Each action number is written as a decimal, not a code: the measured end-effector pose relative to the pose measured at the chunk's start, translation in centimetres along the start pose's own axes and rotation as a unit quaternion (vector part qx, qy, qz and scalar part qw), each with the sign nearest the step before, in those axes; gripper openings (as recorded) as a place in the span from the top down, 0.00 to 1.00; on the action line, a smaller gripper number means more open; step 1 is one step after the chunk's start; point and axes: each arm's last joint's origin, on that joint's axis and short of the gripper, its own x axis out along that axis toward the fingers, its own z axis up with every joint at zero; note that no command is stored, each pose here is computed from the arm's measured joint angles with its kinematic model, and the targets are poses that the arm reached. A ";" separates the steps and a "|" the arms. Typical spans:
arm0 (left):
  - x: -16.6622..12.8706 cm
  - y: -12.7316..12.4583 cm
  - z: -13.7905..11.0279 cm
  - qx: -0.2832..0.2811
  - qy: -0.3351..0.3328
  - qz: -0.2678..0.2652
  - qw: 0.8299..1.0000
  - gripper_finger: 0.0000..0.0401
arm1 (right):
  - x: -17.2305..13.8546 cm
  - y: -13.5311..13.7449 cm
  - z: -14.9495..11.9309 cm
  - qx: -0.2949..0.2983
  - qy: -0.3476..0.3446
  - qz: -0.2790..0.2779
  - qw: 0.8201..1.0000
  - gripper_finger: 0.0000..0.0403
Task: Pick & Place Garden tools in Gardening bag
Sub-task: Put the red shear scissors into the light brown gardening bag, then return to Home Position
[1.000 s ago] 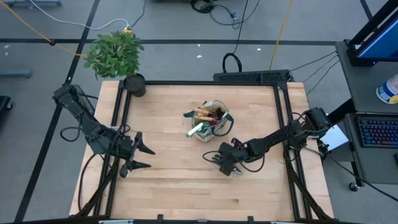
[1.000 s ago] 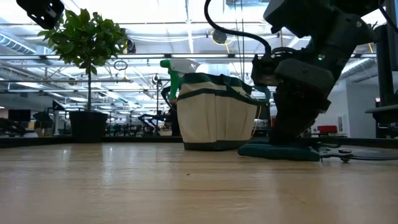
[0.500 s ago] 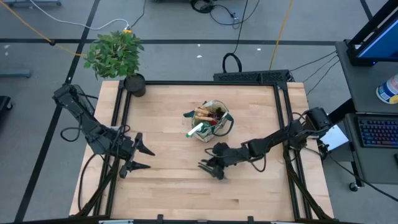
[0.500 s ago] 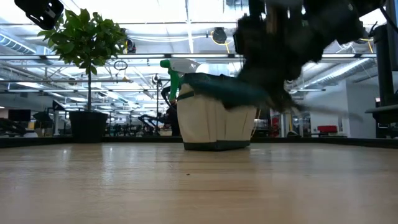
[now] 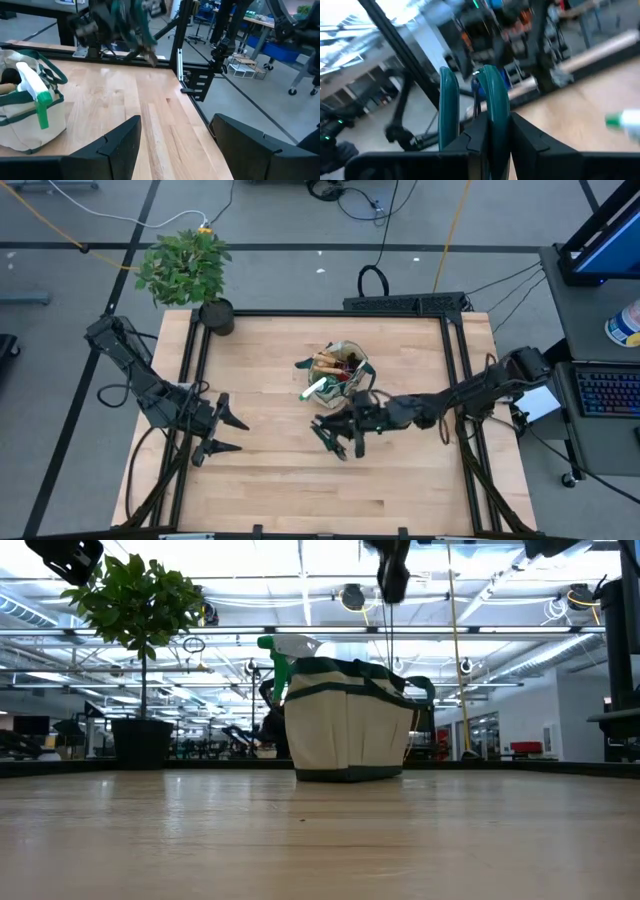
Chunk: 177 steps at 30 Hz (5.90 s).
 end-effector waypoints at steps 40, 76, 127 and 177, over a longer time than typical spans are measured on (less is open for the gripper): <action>0.1 0.2 0.1 -0.020 -0.003 0.010 1.000 0.36 | -3.1 -4.6 10.8 -0.317 -0.177 -0.054 0.930 0.89; 0.1 0.2 0.0 -0.036 -0.003 0.011 0.999 0.36 | -1.9 -15.5 6.8 -0.353 0.111 -0.252 0.894 0.89; 0.1 0.2 -0.1 -0.045 0.004 0.013 0.999 0.36 | -2.0 -15.5 6.2 -0.504 0.186 -0.200 0.819 0.70; -3.3 4.9 1.5 0.044 -0.008 -0.007 0.999 0.36 | -7.8 -6.7 10.3 -0.257 0.101 -0.066 0.959 1.00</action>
